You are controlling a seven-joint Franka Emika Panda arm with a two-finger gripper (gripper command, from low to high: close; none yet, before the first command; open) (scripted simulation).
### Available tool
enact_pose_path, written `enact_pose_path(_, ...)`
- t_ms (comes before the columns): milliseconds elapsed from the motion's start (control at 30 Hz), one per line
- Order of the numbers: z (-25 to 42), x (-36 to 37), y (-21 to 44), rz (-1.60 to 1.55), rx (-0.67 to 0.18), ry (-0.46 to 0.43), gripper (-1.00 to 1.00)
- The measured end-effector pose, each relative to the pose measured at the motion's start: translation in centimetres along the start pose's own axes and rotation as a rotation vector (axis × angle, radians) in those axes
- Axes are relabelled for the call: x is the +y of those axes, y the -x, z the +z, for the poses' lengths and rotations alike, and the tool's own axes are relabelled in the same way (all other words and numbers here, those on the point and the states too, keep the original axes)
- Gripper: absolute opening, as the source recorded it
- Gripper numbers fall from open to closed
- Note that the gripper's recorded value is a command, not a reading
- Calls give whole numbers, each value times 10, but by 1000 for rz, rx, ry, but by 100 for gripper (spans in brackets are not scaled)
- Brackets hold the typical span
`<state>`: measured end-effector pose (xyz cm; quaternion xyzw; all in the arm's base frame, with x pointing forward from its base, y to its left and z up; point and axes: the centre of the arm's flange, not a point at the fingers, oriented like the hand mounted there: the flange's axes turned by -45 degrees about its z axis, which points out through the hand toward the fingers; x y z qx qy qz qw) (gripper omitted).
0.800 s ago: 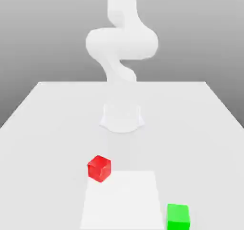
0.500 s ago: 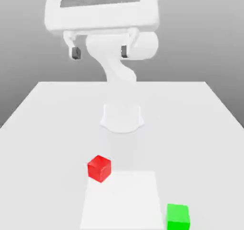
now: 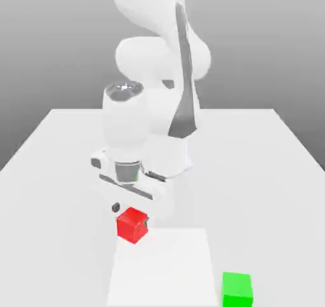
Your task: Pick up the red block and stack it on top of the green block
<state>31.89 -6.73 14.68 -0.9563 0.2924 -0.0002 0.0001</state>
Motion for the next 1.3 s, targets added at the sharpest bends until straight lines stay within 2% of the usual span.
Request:
enact_pose_path(233,1,0,0,0,1,-1,-100)
enact_pose_path(533,-61,-8,-4,-32,2,3,-100)
enact_pose_path(767,-80,-114,-31,-421,9,22,-100)
enact_pose_path(1000,-96,-232,-29,-796,2,7,-100)
enact_pose_path(1167,-49,-259,-25,-875,0,0,-100)
enact_pose_path(1200,-40,-259,-25,-876,0,0,100)
enact_pose_path(1300,-40,-259,-25,-876,0,0,100)
